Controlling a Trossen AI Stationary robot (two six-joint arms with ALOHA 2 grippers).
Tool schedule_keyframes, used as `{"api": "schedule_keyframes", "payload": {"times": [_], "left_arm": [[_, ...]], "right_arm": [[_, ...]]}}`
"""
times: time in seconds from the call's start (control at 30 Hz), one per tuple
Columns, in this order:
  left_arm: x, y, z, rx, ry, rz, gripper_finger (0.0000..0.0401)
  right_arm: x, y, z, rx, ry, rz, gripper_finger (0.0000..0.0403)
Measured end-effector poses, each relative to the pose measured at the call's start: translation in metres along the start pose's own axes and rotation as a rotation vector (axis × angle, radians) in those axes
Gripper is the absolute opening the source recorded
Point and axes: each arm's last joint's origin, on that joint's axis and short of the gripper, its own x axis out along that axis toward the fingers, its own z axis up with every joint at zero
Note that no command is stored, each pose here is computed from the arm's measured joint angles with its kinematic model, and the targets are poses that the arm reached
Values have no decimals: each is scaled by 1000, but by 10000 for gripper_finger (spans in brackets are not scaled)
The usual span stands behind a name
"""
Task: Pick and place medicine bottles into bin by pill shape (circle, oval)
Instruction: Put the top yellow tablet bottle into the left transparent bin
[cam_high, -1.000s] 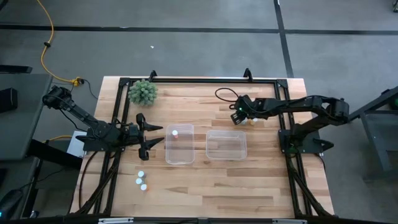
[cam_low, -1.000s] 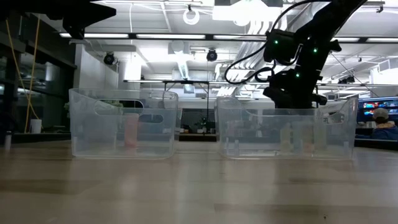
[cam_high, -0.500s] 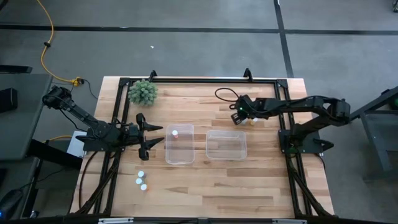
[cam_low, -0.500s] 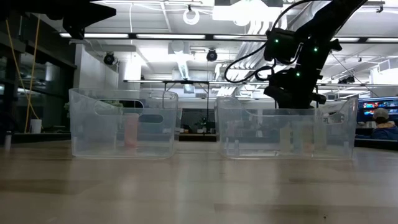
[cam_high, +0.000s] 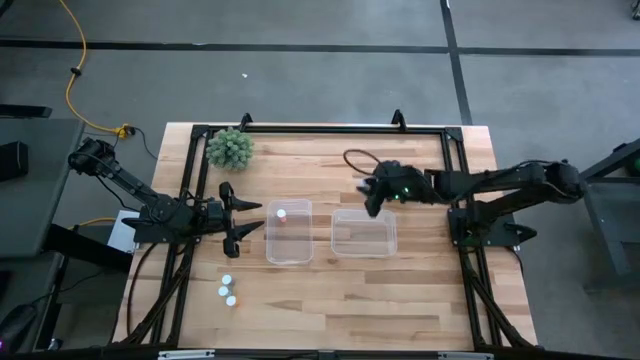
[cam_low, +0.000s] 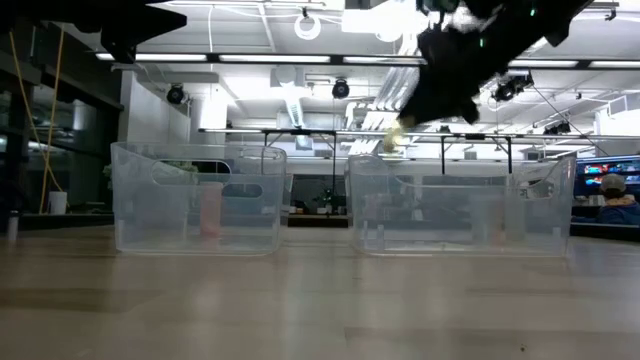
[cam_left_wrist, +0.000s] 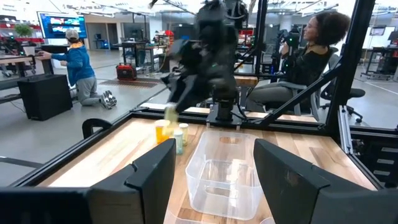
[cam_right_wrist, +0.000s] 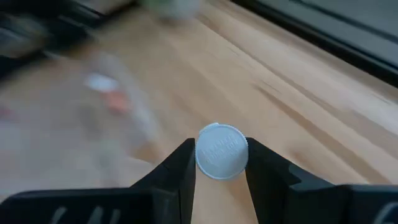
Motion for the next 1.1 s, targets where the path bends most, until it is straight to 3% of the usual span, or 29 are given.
{"api": "schedule_keyframes", "payload": {"times": [0.23, 0.5, 1.1], "left_arm": [[0, 0, 0, -7, 3, 0, 204], [0, 0, -1, -22, 5, 1, 204], [0, 0, -1, -6, 5, 4, 204]], "right_arm": [[-7, 50, -7, -101, -132, 206, 100], [-8, 74, -28, -191, -143, 157, 100], [-9, 77, -25, -212, -190, 169, 100]]}}
